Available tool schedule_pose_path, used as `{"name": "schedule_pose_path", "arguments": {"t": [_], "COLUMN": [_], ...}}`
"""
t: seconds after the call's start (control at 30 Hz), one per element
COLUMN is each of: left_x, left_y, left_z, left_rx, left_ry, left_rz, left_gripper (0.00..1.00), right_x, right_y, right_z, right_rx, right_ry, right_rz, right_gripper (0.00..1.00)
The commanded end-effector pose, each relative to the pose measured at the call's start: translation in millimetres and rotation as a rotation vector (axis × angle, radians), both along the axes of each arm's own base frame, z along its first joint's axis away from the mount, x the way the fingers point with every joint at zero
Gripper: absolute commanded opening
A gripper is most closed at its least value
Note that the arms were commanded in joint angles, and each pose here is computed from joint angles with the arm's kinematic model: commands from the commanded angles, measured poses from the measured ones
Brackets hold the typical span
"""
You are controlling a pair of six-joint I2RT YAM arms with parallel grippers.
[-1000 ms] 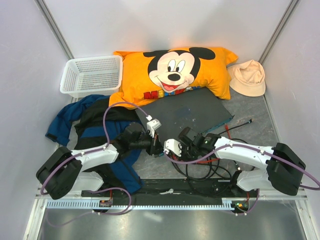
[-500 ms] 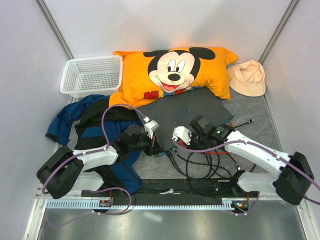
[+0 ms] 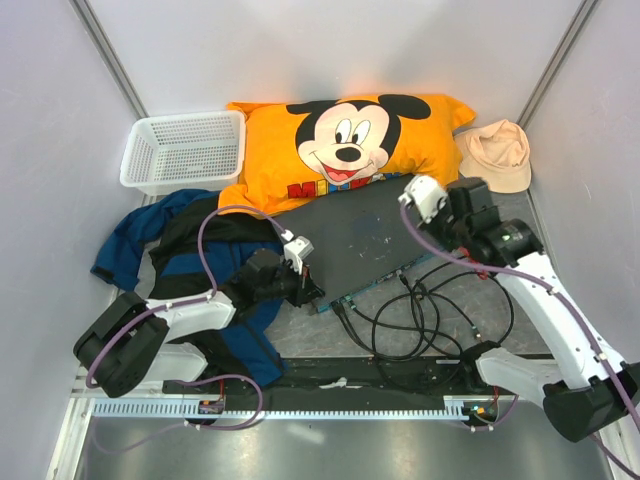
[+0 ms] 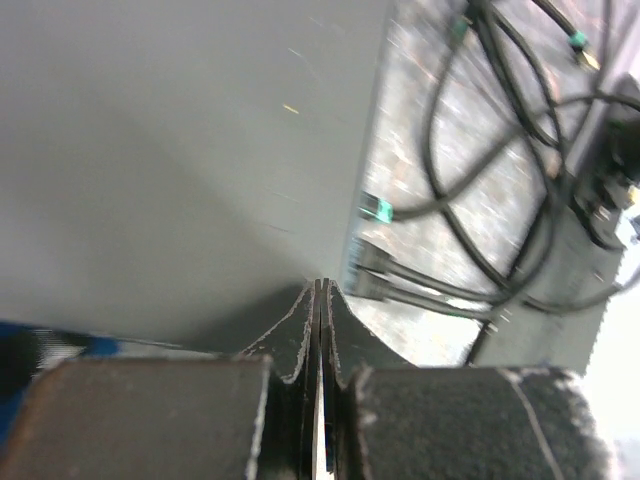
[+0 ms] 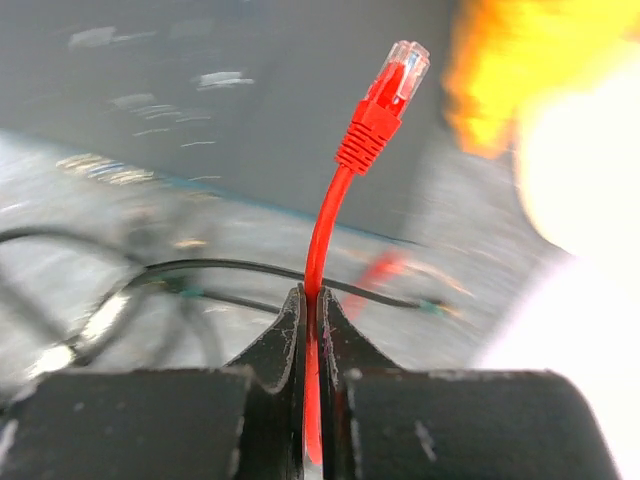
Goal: Pull the plug from the switch port
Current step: Place the connector at the corner of the board.
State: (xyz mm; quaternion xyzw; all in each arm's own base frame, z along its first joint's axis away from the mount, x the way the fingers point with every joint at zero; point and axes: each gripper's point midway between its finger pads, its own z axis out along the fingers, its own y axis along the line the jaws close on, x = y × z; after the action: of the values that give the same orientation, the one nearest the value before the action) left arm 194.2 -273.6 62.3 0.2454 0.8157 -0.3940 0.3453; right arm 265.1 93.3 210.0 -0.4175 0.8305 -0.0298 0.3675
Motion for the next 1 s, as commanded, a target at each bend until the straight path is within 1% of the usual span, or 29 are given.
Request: {"name": "schedule_pose_path", "arguments": {"t": [0.0,0.03,0.07,0.1,0.13,0.17,0.2,0.23,0.27,0.33,0.37,0.4,0.43,0.47,0.53,0.57,0.63,0.67,0.73,0.77,0.9,0.97], "left_x": [29,31,31,32,32,31,32,32,32,34,34,34,34,34,34,34,35,37,37,39,40,40], "left_y": [22,22,22,22,23,23,23,23,22,22,23,23,23,22,23,23,24,25,26,27,31,31], "left_z": [-10,-9,-7,-7,-7,-6,-5,-4,-1,1,1,2,2,3,4,4,6,7,8,8,8,6], "left_rx": [0.092,0.091,0.091,0.091,0.091,0.088,0.083,0.079,0.072,0.068,0.069,0.066,0.064,0.059,0.051,0.05,0.044,0.042,0.038,0.039,0.04,0.041], "left_ry": [-0.077,-0.081,-0.085,-0.088,-0.089,-0.093,-0.098,-0.103,-0.108,-0.114,-0.114,-0.115,-0.115,-0.118,-0.121,-0.117,-0.115,-0.115,-0.112,-0.11,-0.096,-0.09], "left_rz": [0.097,0.097,0.098,0.096,0.096,0.094,0.093,0.095,0.095,0.096,0.099,0.1,0.099,0.097,0.099,0.099,0.105,0.111,0.116,0.122,0.129,0.128], "left_gripper": [0.02,0.02,0.02,0.02,0.02,0.02,0.02,0.02,0.02,0.02,0.02,0.02,0.02,0.02,0.02,0.02,0.02,0.02,0.02,0.02,0.02,0.02], "right_x": [45,52,60,67,72,76,84,86,82,89,87,94,94,102,103,110,105,105,101,100,93,89], "right_y": [-58,-80,-92,-98,-117,-120,-114,-113,-109,-102,-104,-107,-120,-126,-135,-134,-137,-145,-158,-163,-171,-176], "right_z": [66,72,91,100,113,150,161,179,223,247,267,264,264,246,226,187,158,116,79,46,-5,-26], "right_rx": [-0.11,-0.13,-0.115,-0.078,-0.053,-0.005,0.061,0.094,0.15,0.208,0.209,0.187,0.105,0.051,-0.061,-0.102,-0.149,-0.229,-0.328,-0.392,-0.524,-0.552], "right_ry": [-0.226,-0.246,-0.3,-0.316,-0.338,-0.414,-0.415,-0.445,-0.527,-0.553,-0.595,-0.587,-0.602,-0.573,-0.557,-0.492,-0.459,-0.391,-0.346,-0.312,-0.259,-0.216], "right_rz": [-0.234,-0.302,-0.346,-0.362,-0.422,-0.438,-0.419,-0.423,-0.421,-0.414,-0.414,-0.422,-0.452,-0.457,-0.432,-0.404,-0.386,-0.378,-0.373,-0.346,-0.245,-0.257], "right_gripper": [0.0,0.0,0.0,0.0,0.0,0.0,0.0,0.0,0.0,0.0,0.0,0.0,0.0,0.0,0.0,0.0,0.0,0.0,0.0,0.0,0.0,0.0]}}
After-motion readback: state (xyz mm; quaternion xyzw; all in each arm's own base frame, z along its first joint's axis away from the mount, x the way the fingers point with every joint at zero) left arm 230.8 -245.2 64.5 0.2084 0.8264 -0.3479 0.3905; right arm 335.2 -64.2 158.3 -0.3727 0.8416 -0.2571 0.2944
